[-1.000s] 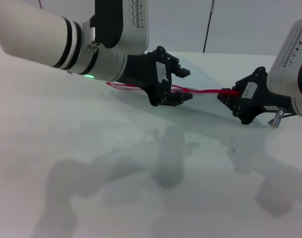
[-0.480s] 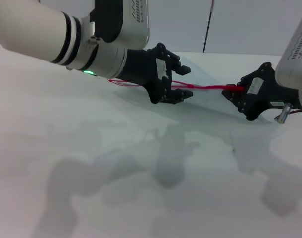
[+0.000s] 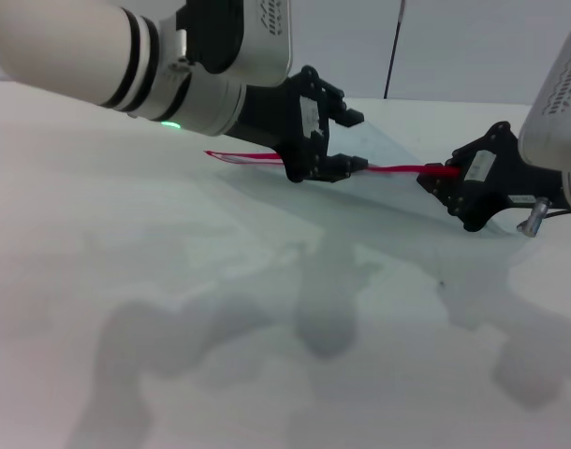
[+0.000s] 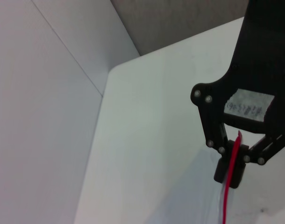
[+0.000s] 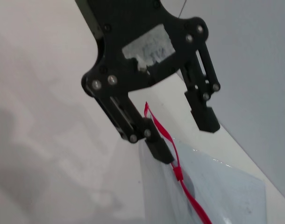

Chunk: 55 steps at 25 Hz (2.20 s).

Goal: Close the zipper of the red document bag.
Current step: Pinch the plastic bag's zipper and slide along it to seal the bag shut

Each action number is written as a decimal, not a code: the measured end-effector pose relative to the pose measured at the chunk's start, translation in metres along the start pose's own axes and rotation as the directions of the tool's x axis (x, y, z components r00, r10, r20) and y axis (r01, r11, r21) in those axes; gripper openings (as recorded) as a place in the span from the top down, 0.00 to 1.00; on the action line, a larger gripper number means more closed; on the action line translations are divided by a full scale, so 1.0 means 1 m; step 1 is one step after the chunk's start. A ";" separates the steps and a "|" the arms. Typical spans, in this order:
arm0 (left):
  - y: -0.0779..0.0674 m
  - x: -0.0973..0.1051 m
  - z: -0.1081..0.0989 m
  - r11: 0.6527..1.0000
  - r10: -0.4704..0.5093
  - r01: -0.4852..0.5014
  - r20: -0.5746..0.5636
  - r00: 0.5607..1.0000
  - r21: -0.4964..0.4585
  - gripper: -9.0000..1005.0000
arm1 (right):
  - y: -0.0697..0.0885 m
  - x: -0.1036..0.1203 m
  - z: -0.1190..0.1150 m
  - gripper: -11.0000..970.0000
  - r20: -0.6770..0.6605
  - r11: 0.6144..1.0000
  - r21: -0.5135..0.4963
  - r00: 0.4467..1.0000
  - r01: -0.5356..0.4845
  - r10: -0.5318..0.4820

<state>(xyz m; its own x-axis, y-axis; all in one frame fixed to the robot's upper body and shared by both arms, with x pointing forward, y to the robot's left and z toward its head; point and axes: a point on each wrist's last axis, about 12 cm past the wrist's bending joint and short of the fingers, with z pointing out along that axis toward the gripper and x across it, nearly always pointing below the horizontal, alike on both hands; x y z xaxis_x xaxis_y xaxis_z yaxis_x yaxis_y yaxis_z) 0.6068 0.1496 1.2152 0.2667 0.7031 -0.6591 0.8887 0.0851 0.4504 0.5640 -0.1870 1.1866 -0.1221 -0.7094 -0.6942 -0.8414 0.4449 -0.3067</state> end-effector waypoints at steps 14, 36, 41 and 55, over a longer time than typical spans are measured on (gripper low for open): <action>-0.006 0.010 -0.008 0.999 -0.032 0.033 0.018 0.999 -0.028 0.50 | -0.005 0.001 -0.006 0.94 0.020 1.000 0.017 1.000 -0.019 0.019; -0.015 0.023 -0.021 0.995 -0.001 0.013 0.127 0.992 -0.094 0.50 | -0.002 -0.010 -0.020 0.94 0.045 1.000 0.028 0.999 0.014 -0.015; -0.017 0.022 -0.018 0.997 -0.004 0.014 0.133 0.991 -0.078 0.50 | -0.001 -0.013 -0.022 0.94 0.049 0.999 0.025 0.998 0.024 -0.025; -0.020 0.024 -0.010 0.998 0.001 0.006 0.129 0.992 -0.056 0.50 | 0.002 -0.018 -0.029 0.94 0.061 0.999 0.029 0.997 0.046 -0.048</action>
<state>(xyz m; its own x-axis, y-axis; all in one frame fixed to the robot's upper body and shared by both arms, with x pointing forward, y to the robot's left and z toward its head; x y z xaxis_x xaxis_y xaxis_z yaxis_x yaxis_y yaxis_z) 0.5919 0.1725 1.1964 0.3136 0.6066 -0.7305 0.8682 0.1285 0.4794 0.5491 -0.1886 1.2173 -0.0493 -0.6954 -0.7169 -0.8307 0.4271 -0.3572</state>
